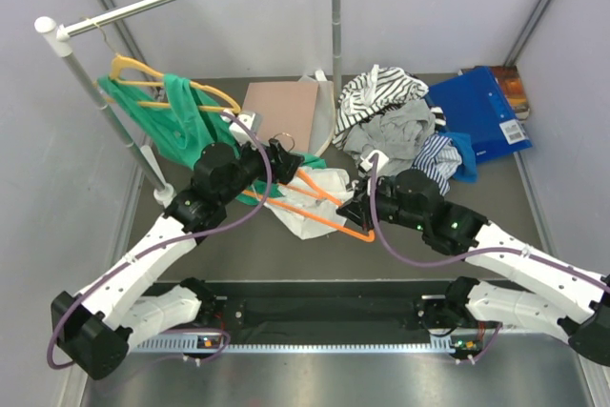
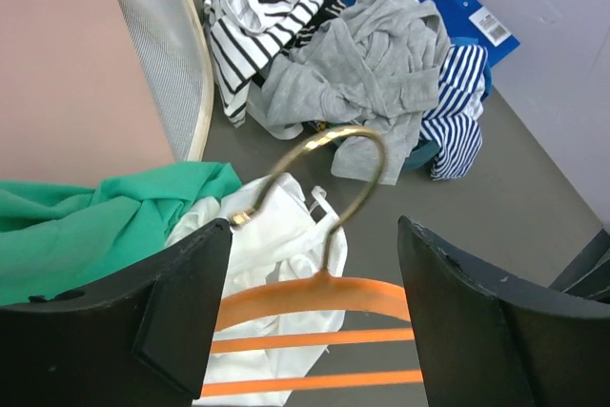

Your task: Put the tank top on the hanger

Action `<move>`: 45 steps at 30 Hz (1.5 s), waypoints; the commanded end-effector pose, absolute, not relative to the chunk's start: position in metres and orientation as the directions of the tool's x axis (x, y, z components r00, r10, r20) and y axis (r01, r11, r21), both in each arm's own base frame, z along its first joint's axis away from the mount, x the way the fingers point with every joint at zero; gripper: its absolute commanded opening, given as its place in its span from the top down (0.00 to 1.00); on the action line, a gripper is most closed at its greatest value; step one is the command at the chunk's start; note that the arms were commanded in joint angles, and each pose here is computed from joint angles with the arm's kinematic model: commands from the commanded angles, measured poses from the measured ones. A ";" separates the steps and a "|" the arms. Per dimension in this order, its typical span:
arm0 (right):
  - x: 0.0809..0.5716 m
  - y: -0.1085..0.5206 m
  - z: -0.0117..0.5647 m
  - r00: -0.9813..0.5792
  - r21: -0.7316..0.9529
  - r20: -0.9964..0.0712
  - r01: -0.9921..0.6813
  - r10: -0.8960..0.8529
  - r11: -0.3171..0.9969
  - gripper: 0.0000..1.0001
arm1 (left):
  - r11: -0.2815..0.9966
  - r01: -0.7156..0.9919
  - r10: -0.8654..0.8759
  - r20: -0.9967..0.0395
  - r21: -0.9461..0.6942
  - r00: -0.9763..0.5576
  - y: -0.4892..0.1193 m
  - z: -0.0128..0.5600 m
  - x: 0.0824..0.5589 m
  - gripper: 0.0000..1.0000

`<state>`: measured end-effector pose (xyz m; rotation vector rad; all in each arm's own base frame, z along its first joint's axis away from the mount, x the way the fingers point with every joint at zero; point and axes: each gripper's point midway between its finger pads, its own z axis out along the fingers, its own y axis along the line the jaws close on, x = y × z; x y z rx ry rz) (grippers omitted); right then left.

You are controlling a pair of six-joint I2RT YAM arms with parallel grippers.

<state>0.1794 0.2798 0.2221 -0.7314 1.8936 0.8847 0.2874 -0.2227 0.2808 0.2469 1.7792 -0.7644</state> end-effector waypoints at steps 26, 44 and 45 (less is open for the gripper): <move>0.171 0.295 0.247 -0.403 0.325 -0.914 -0.805 -0.054 0.497 1.00 | 0.766 0.515 -0.220 -0.909 -0.386 -0.355 -0.235 0.257 0.304 0.99; 0.226 0.250 0.242 -0.432 0.246 -0.900 -0.615 -0.058 0.749 0.23 | 0.907 0.354 -0.124 -0.948 -0.228 -0.292 -0.185 0.225 0.309 1.00; 0.232 0.251 0.235 -0.458 0.260 -0.887 -0.600 -0.058 0.757 0.25 | 0.906 0.357 -0.127 -0.949 -0.230 -0.288 -0.184 0.226 0.307 1.00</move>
